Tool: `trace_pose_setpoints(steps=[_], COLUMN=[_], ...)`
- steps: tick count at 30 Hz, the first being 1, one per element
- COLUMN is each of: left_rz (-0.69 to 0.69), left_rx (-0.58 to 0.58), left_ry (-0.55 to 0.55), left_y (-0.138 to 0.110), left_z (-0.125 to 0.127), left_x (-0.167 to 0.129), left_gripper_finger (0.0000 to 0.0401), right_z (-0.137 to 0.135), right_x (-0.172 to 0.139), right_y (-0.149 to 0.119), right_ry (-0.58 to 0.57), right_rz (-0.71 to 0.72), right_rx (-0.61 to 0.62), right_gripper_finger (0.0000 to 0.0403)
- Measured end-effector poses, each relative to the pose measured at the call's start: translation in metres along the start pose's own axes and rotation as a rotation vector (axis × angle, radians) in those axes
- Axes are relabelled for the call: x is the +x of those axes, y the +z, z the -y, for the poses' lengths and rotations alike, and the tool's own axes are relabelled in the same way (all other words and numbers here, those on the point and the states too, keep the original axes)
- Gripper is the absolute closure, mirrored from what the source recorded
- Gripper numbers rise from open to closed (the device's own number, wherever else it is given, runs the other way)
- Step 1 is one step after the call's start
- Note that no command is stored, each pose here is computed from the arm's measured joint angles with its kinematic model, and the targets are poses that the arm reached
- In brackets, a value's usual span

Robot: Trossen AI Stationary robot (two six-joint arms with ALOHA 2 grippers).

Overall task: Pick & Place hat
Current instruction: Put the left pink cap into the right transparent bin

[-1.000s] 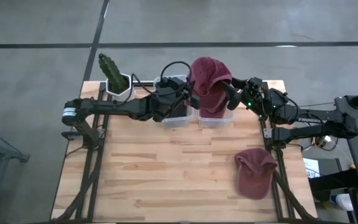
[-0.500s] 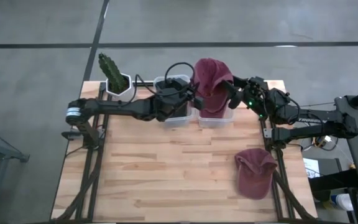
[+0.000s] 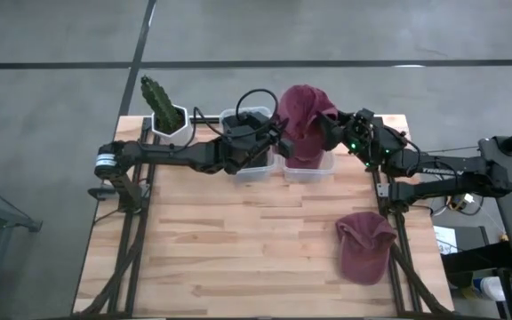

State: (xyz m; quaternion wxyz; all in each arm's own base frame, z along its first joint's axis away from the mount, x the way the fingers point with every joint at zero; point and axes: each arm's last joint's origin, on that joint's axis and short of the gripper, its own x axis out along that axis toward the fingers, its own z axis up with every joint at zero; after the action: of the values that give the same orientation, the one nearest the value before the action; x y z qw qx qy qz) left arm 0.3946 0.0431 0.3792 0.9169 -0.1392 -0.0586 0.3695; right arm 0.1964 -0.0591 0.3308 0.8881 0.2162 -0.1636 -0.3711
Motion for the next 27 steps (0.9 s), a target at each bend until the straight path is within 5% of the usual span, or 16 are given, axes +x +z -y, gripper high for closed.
trace_pose_setpoints(steps=[9, 20, 27], left_rz=[-0.004, -0.024, -0.03], left_rx=[-0.003, 0.01, 0.006], left_ry=[-0.03, -0.068, -0.09], left_y=[0.0, -0.001, -0.001], left_z=[0.002, 0.003, 0.004], left_x=[-0.001, -0.001, -0.001], left_gripper_finger=[0.0393, 0.0391, 0.0346], right_z=[0.007, 0.007, 0.007], right_x=[0.013, 0.011, 0.009], right_y=[-0.017, -0.014, -0.009], right_ry=[-0.068, -0.057, -0.054], right_rz=[-0.059, -0.053, -0.039], right_rx=[0.075, 0.03, 0.03], right_gripper_finger=[0.0207, 0.038, 0.0387])
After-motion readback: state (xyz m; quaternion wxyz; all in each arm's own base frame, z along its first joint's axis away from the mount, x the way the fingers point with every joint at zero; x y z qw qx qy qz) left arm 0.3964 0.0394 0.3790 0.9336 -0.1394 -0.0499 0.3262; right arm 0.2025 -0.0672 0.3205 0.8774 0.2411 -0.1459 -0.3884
